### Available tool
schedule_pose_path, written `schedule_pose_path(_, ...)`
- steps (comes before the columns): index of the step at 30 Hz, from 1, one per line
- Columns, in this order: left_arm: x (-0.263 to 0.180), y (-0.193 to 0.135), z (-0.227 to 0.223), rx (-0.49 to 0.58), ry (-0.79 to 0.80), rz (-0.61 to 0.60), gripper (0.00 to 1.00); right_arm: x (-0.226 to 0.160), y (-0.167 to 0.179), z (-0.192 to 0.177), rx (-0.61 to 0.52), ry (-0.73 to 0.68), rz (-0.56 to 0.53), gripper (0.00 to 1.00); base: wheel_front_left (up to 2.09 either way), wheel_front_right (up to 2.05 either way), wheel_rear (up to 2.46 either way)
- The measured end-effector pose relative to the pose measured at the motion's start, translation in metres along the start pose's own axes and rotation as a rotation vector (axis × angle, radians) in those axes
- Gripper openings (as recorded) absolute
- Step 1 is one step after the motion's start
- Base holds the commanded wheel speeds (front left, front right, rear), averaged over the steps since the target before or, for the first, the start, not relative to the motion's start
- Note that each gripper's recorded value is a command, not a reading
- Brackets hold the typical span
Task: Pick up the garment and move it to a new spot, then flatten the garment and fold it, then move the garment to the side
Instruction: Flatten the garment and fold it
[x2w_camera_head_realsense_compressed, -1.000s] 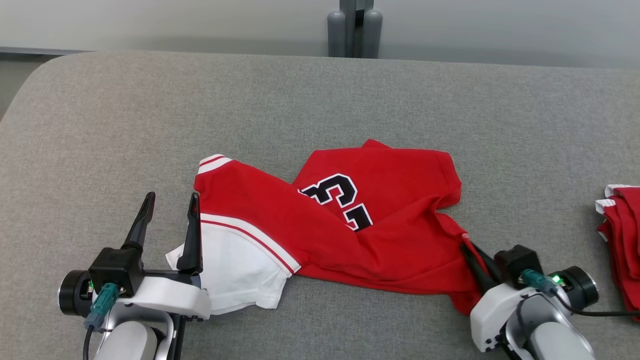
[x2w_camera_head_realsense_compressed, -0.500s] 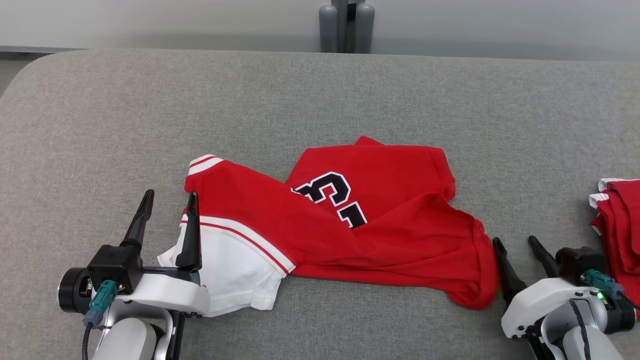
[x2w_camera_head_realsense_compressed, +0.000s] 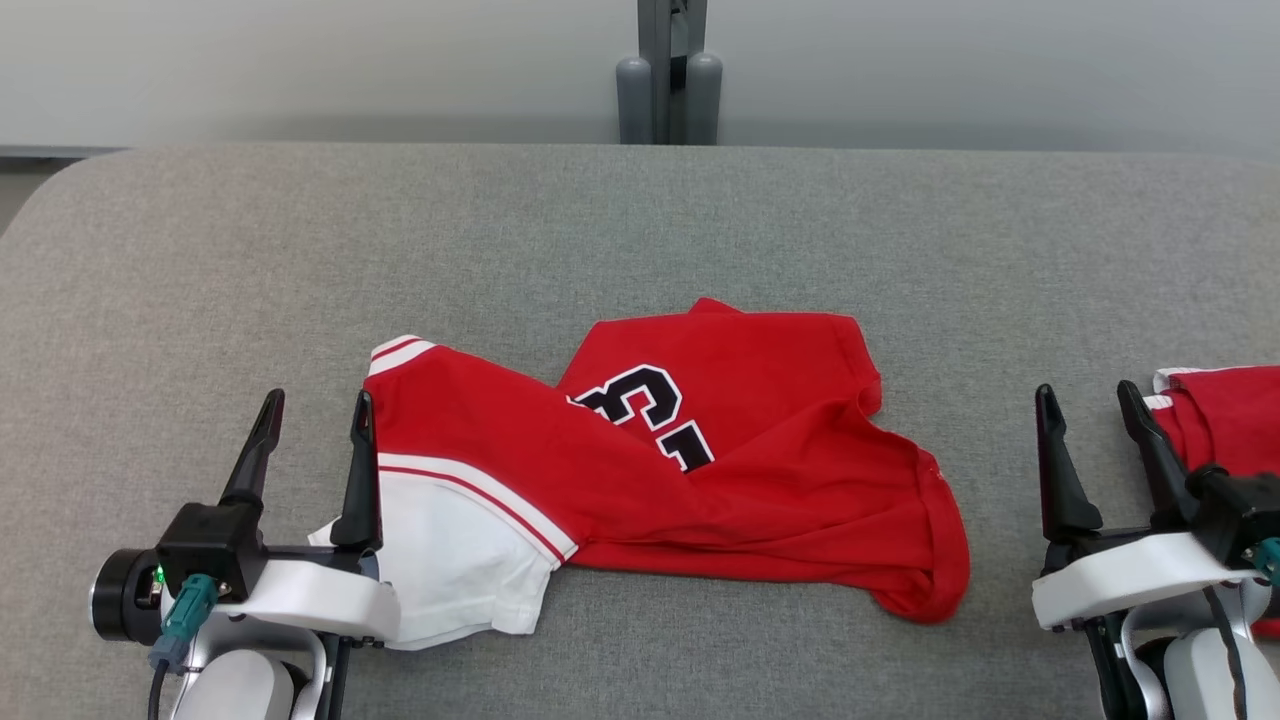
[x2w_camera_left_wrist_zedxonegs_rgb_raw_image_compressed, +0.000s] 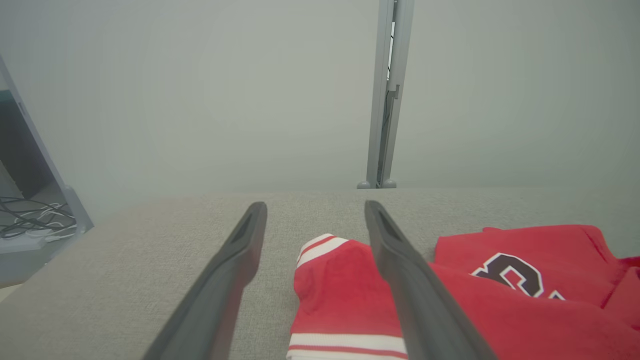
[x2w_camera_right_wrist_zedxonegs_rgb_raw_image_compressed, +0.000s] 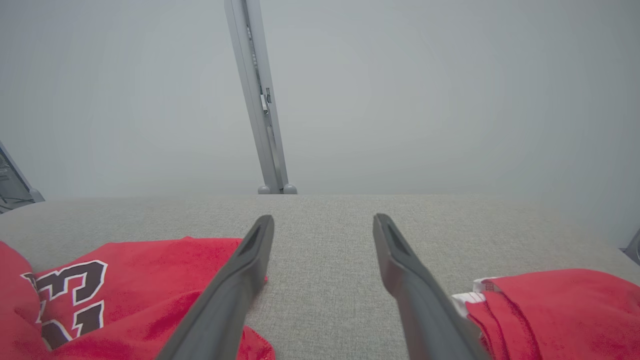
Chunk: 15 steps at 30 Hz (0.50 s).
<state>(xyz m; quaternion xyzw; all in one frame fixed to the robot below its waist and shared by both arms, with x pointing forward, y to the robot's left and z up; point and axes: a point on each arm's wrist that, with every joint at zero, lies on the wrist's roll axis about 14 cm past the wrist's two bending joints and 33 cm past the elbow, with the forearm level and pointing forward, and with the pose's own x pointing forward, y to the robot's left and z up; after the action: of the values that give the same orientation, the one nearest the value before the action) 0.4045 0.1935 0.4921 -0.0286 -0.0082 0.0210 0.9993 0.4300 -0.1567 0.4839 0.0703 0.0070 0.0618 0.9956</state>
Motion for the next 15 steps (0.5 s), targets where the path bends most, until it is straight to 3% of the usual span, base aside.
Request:
schedule_pose_path(7,-0.015,-0.002,0.012,0.015,-0.011,-0.008,1.00,-0.020,0.026,0.043,-0.038,-0.090,0.069,1.00,0.00,0.00,0.00)
schedule_pose_path(15,-0.042,-0.004,0.023,0.022,-0.007,-0.006,1.00,-0.055,0.029,0.066,-0.050,-0.126,0.065,1.00,0.00,0.00,0.00)
